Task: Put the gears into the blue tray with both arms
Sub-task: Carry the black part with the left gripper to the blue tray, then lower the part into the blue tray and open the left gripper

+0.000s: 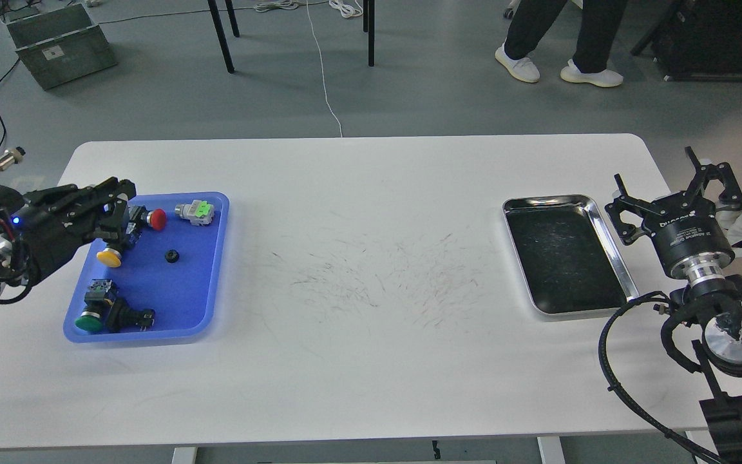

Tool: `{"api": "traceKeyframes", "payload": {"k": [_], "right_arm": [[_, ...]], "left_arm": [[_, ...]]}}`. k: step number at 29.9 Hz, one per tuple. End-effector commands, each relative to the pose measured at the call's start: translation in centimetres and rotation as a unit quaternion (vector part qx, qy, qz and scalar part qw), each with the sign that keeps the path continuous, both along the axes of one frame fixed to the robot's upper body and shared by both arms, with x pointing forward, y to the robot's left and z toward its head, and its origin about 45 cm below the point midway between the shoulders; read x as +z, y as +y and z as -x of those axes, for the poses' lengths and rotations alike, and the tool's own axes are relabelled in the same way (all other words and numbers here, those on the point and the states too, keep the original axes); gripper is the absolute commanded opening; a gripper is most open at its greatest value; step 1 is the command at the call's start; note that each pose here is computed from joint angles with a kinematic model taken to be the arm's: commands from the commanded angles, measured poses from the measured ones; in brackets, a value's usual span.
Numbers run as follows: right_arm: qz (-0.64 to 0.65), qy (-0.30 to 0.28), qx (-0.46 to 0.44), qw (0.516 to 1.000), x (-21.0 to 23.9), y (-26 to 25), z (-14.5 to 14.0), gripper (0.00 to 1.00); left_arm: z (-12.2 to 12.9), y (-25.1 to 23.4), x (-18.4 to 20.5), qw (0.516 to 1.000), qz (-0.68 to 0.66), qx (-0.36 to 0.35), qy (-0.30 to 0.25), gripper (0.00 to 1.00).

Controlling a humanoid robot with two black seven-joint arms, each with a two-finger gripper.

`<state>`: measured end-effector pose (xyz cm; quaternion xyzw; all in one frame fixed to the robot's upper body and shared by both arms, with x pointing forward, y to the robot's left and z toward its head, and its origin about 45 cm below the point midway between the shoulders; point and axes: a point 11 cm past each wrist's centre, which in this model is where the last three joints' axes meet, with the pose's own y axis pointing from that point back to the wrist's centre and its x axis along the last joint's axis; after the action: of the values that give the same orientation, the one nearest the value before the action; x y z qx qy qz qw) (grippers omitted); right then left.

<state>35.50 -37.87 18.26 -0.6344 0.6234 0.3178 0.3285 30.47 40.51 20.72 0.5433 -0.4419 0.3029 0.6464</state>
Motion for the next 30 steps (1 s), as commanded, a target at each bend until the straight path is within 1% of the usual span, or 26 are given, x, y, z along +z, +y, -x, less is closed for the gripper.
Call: {"api": "traceKeyframes", "payload": {"k": [1, 8, 13, 20, 26, 30], "right_arm": [[0.002, 0.003, -0.002, 1.0, -0.1, -0.2, 0.0, 0.97], [0.02, 0.005, 0.0, 1.0, 0.2, -1.0, 0.1, 0.96], [0.021, 0.007, -0.002, 1.0, 0.2, -1.2, 0.2, 0.96], [0.021, 0.01, -0.001, 1.0, -0.1, -1.2, 0.4, 0.96], [0.021, 0.011, -0.001, 1.0, -0.2, -1.1, 0.4, 0.96], [0.019, 0.011, 0.0, 1.0, -0.2, -1.0, 0.4, 0.96]], "left_arm": [[1.1, -0.8, -2.1, 1.0, 0.021, 0.005, 0.02, 0.04], [0.9, -2.5, -6.9, 0.998, 0.042, 0.02, 0.047, 0.04], [1.3, -1.5, -8.9, 0.997, 0.034, 0.04, 0.062, 0.05], [1.9, -1.2, -10.5, 0.995, 0.032, 0.052, 0.076, 0.06], [1.9, -1.3, -10.6, 0.995, 0.034, 0.052, 0.076, 0.06], [1.9, -1.8, -10.8, 0.995, 0.038, 0.05, 0.077, 0.09]]}}
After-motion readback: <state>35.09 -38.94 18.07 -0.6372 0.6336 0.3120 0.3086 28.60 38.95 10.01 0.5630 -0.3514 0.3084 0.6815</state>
